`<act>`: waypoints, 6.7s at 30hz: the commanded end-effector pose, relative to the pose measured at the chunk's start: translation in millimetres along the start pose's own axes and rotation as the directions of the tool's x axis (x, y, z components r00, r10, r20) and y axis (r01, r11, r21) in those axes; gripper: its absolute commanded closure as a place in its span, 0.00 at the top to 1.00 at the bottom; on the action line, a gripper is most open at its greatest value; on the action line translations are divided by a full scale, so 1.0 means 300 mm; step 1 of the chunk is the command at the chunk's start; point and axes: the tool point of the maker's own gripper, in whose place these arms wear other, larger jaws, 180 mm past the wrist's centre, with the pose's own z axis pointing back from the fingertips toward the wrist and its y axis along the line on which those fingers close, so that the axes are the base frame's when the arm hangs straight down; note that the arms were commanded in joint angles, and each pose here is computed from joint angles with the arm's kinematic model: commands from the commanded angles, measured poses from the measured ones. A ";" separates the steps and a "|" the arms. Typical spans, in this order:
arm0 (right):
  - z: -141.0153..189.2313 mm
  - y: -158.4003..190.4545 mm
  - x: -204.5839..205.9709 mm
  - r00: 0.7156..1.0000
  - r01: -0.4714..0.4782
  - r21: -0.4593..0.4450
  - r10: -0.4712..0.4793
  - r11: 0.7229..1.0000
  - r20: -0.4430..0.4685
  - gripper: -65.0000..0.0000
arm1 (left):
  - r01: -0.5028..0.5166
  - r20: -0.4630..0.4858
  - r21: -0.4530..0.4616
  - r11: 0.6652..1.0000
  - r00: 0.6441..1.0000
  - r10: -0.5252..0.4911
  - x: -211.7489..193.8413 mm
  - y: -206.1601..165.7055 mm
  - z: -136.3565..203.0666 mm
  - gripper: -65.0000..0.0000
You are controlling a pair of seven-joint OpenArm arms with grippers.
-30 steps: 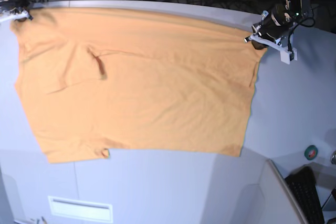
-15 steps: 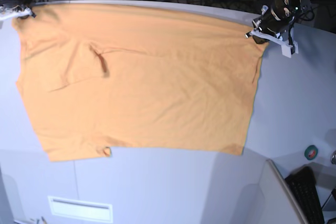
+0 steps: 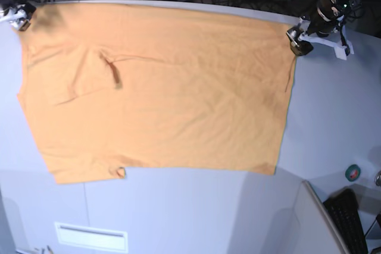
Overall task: Layout the t-shirt on the table in an organized manner, then fold the t-shirt properly
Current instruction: 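Lay the shirt flat across the table with both grippers, then release the shirt and regrasp its hem corners with both grippers, then move the left gripper along the shirt edge and regrasp it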
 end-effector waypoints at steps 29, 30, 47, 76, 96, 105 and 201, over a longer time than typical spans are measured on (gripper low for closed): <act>-0.401 0.342 0.796 0.966 -0.184 0.178 0.144 0.967 0.217 0.72 | 0.063 0.197 -0.216 0.974 0.980 -0.020 0.185 -0.346 0.079 0.00; -0.413 0.334 0.771 0.968 -0.181 0.176 0.144 0.968 0.205 0.72 | 0.056 0.200 -0.210 0.976 0.980 -0.013 0.189 -0.335 0.081 0.00; -0.468 0.367 0.540 0.979 -0.195 0.208 0.180 0.958 0.091 0.11 | 0.047 0.214 -0.194 0.980 0.977 -0.005 0.211 -0.312 0.084 0.00; -0.058 0.470 0.508 0.936 -0.307 0.201 0.256 0.930 0.243 0.00 | 0.025 0.181 -0.169 0.985 0.983 0.006 0.187 -0.277 0.039 0.00; -0.003 0.562 0.486 0.943 -0.317 0.240 0.277 0.917 0.186 0.58 | 0.038 0.198 -0.166 0.985 0.980 -0.005 0.216 -0.274 0.040 0.00; -0.293 0.606 0.676 0.994 -0.105 0.325 0.091 0.940 0.057 0.59 | 0.039 0.198 -0.167 0.985 0.980 -0.005 0.216 -0.275 0.041 0.00; -0.201 0.749 0.742 0.940 -0.310 0.327 0.237 0.893 0.245 0.00 | 0.159 -0.110 -0.134 0.978 0.978 -0.175 0.262 -0.533 -0.450 0.40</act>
